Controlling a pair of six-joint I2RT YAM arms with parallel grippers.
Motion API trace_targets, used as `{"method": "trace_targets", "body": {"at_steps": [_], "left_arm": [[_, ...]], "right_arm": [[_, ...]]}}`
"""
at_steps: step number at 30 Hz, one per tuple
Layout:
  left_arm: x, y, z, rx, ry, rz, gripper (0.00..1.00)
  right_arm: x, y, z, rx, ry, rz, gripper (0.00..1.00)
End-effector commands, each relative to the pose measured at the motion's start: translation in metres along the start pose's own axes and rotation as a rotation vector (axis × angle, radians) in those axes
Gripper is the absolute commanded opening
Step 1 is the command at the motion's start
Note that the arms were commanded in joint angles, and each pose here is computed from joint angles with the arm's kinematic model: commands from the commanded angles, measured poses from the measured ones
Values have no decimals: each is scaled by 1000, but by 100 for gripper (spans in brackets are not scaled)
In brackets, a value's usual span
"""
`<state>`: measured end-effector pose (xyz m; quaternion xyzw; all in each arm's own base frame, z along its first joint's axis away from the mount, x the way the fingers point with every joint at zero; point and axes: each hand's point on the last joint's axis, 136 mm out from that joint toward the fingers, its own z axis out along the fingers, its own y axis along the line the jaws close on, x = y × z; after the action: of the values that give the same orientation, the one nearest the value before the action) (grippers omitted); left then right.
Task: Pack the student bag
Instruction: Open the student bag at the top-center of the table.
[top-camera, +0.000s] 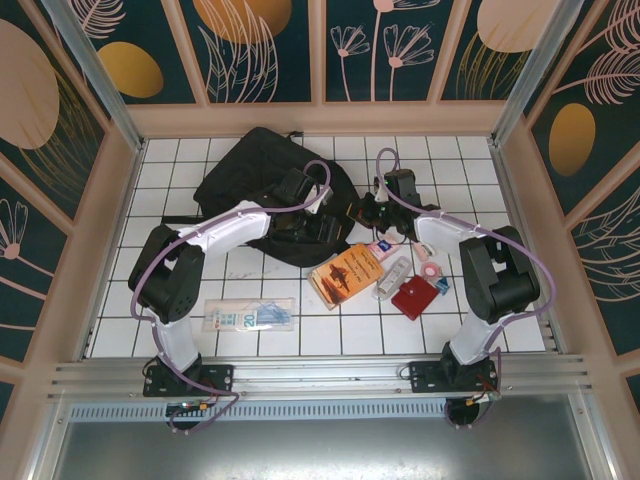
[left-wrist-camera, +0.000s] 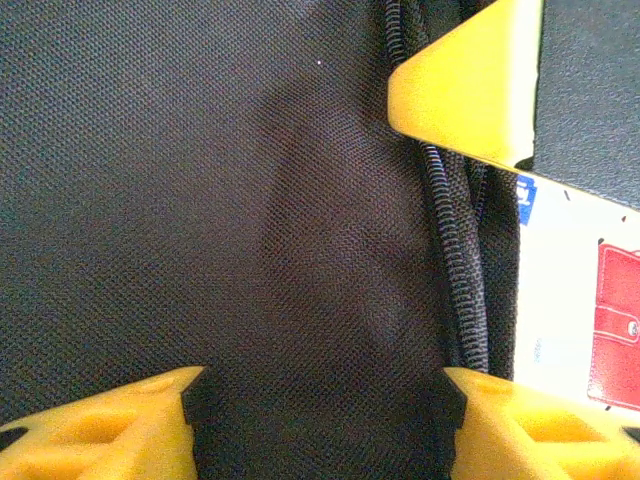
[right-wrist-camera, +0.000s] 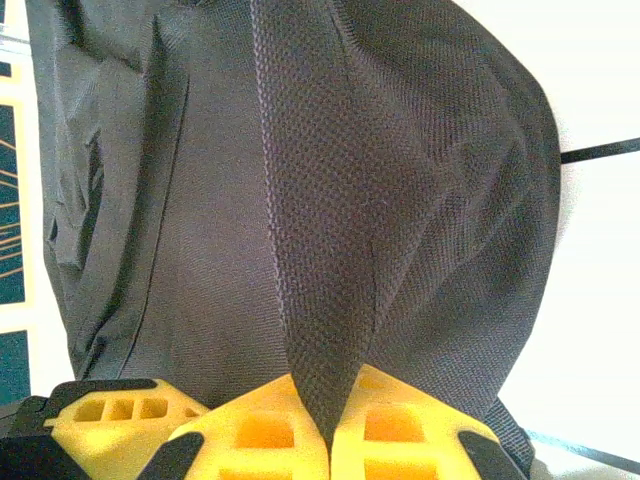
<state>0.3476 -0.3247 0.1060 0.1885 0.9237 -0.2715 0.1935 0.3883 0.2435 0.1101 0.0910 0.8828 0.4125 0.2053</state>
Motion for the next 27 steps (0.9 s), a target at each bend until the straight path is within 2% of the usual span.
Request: {"method": "trace_targets", "body": {"at_steps": [1, 10, 17, 21, 25, 27], "left_arm": [[-13, -6, -12, 13, -43, -2, 61], [-28, -14, -24, 47, -110, -63, 60], [-22, -9, -22, 47, -122, -95, 60], [-20, -7, -22, 39, -124, -97, 60], [-19, -1, -26, 9, -136, -90, 59], [-19, 2, -28, 1, -138, -96, 59]], "right_arm": [[2, 19, -9, -96, -11, -30, 0], [3, 64, -45, -406, -77, -62, 0], [10, 79, -55, -523, -66, -84, 0], [10, 78, -55, -532, -72, -75, 1], [12, 70, -51, -491, -70, -69, 20], [13, 65, -50, -467, -72, -67, 24]]}}
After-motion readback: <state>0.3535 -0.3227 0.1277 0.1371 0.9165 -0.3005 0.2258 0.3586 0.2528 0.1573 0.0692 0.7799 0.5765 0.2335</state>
